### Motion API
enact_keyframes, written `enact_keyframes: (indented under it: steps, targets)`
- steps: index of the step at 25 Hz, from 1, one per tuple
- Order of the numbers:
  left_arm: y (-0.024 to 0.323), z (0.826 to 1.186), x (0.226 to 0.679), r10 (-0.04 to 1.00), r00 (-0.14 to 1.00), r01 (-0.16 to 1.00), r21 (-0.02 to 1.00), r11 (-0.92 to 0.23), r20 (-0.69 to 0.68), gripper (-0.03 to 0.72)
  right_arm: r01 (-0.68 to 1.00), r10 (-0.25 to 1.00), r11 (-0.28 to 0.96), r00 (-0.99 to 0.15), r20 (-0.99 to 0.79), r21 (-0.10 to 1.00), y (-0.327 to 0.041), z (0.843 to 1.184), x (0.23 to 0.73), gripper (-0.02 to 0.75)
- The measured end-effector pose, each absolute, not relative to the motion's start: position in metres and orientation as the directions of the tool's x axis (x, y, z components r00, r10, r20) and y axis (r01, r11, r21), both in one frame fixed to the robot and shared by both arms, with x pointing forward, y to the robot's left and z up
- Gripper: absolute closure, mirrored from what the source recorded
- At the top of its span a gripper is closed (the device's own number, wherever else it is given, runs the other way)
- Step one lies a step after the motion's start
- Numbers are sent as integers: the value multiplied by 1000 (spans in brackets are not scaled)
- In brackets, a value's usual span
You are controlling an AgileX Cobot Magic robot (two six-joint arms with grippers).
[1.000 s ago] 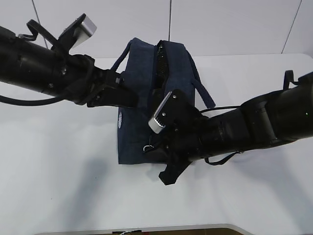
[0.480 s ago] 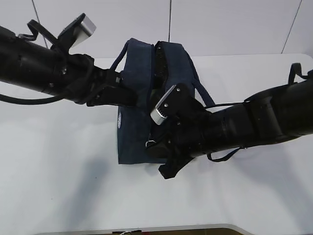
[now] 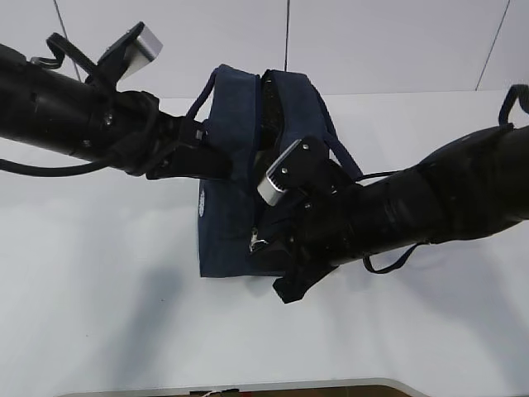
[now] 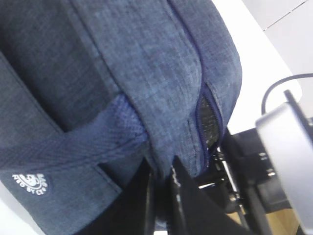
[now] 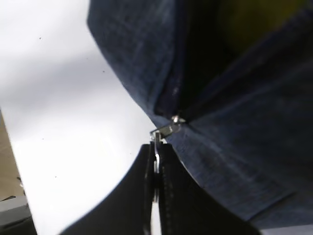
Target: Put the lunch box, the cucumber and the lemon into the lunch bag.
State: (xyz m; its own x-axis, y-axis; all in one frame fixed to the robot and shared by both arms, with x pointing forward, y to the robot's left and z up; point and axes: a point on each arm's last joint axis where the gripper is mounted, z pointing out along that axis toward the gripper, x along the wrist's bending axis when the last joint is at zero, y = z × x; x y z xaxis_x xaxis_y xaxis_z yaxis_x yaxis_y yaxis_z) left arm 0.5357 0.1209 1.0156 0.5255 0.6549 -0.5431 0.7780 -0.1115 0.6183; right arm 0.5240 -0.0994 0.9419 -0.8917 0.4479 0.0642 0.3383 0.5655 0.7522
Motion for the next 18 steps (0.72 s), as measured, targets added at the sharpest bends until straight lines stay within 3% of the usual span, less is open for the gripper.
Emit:
enact_keyframes:
  steps: [18]
  targets:
    - [121, 1016, 536, 657, 525, 777, 619, -110, -542, 698, 331, 425, 588, -903, 67, 738, -102, 954, 517, 733]
